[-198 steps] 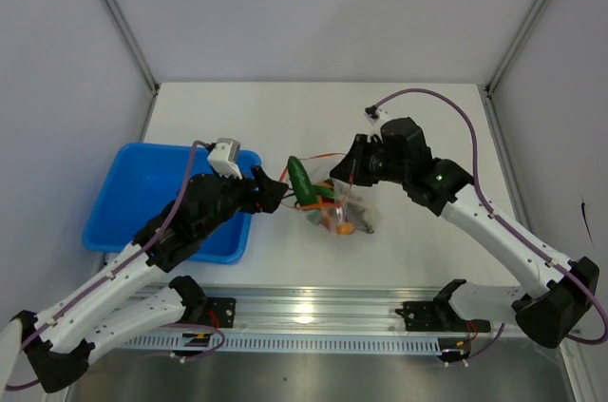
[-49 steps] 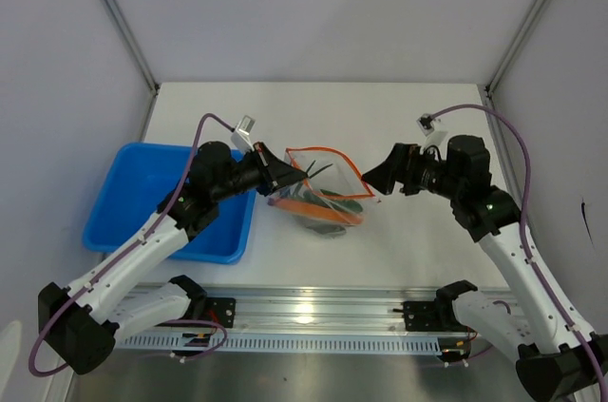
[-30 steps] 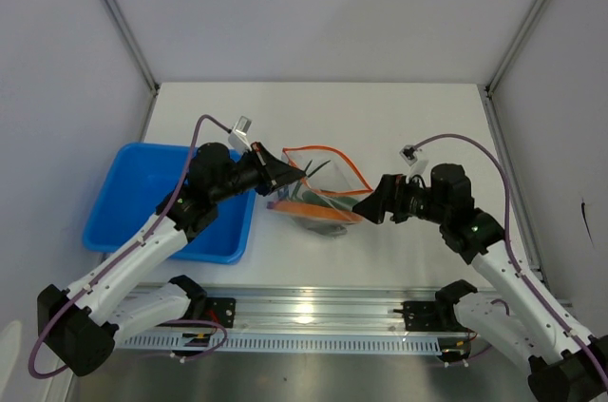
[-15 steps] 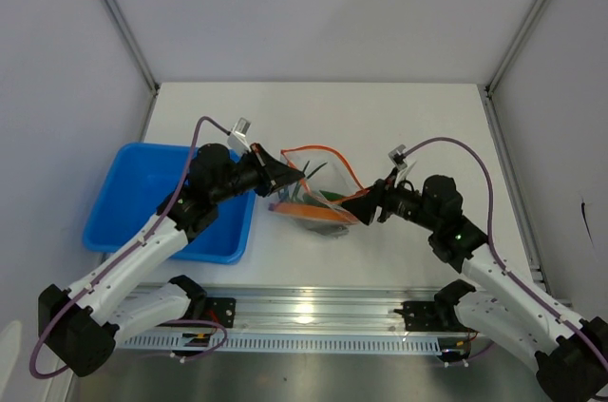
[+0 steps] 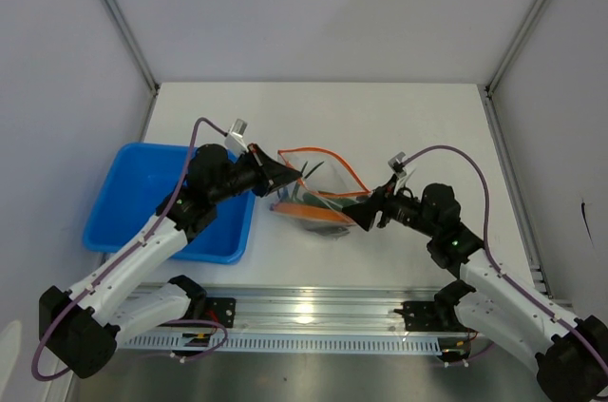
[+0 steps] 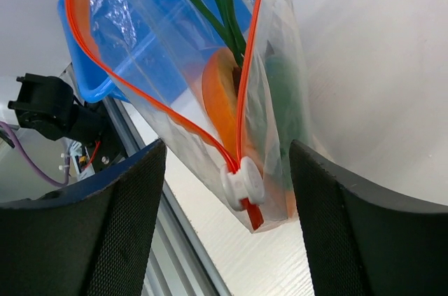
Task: Place the food in the zip-top bag and seal the zipper
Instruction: Adjust the zipper food storage bag at the center of the board.
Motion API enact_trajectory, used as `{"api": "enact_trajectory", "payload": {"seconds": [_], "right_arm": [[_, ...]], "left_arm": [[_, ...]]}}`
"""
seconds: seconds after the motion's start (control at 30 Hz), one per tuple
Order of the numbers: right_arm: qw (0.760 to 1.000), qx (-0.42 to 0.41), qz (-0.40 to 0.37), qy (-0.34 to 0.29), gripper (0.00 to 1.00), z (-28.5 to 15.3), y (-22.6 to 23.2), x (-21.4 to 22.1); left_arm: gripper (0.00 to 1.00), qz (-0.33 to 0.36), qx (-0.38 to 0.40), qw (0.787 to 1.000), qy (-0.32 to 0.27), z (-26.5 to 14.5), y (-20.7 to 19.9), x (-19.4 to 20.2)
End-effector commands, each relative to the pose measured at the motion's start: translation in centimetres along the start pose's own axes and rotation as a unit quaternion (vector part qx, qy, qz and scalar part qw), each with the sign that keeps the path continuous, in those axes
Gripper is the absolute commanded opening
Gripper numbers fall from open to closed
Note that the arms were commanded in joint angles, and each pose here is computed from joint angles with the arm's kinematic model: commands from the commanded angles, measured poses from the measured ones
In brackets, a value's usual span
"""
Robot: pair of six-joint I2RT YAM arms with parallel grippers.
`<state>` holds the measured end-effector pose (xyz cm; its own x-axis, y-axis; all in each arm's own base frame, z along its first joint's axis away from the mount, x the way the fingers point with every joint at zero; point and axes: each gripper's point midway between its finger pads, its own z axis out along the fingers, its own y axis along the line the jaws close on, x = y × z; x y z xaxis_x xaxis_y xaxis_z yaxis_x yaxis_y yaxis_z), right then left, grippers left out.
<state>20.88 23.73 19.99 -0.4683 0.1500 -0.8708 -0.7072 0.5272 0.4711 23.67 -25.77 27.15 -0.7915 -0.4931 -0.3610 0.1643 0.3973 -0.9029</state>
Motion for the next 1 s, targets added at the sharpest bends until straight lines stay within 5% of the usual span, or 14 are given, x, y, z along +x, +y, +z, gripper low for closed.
{"api": "enact_trajectory", "payload": {"seconds": [0.0,0.27,0.33,0.6,0.7,0.87,0.97], "right_arm": [[0.999,-0.005,-0.028,-0.033,0.70,0.0,0.2,-1.6],[0.999,-0.008,-0.023,-0.036,0.45,0.3,-0.5,-0.6],[0.999,-0.006,-0.020,-0.040,0.32,0.3,-0.8,-0.3],[0.999,-0.004,-0.011,-0.043,0.22,0.2,-1.4,0.0],[0.999,-0.012,-0.014,-0.049,0.01,0.2,-0.9,-1.0],[0.998,-0.033,-0.024,-0.053,0.00,0.1,0.0,-2.7],[0.998,-0.036,-0.030,-0.047,0.00,0.0,0.2,-3.3]], "left_arm": [[0.01,-0.002,0.021,1.000,-0.006,-0.4,-0.9,-0.4],[0.01,-0.005,0.018,1.000,-0.008,-0.6,-0.5,-0.5],[0.00,-0.005,0.016,1.000,-0.011,-0.7,-0.3,-0.7],[0.00,-0.006,0.012,1.000,-0.012,-0.8,0.1,-0.7],[0.00,-0.005,0.008,1.000,-0.009,-0.8,0.5,-0.5],[0.00,0.007,0.002,1.000,-0.009,-0.9,1.1,-0.5],[0.13,0.054,0.004,0.998,-0.024,-1.6,0.7,-1.4]]}}
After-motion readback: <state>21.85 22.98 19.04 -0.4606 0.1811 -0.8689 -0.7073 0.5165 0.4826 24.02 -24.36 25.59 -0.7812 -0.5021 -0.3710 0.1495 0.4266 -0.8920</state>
